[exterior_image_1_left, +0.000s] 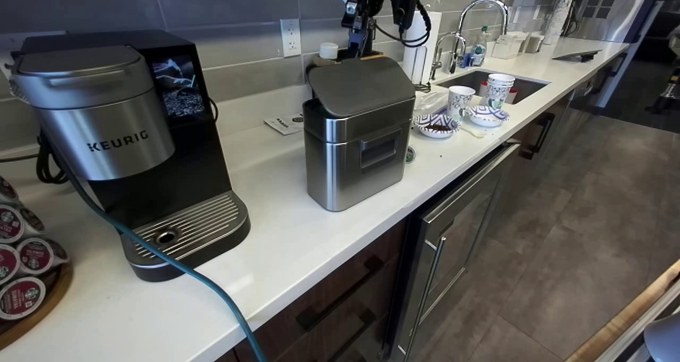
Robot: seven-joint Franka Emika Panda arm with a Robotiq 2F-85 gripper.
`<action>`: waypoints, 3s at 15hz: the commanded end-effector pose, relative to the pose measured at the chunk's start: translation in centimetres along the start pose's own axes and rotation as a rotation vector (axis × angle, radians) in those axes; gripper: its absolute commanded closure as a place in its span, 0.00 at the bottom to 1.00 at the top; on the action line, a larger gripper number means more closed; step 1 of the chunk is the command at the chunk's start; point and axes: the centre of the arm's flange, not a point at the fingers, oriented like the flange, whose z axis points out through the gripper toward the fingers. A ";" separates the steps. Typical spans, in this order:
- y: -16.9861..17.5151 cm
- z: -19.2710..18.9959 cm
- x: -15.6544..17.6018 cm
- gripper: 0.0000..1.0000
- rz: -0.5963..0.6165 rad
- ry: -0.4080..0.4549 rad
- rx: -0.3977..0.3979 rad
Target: Open the silver bin, pick up the small white container and put it inside the silver bin
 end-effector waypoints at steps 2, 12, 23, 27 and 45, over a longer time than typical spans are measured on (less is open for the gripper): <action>-1.4 1.0 -2.4 0.00 0.041 -0.031 -0.019; -4.3 2.0 -5.7 0.00 0.071 -0.054 -0.091; -7.7 1.3 -8.9 0.00 0.126 -0.051 -0.104; -7.7 1.4 -9.4 0.00 0.139 -0.058 -0.098; -12.2 -4.0 -16.2 0.00 0.260 0.182 -0.767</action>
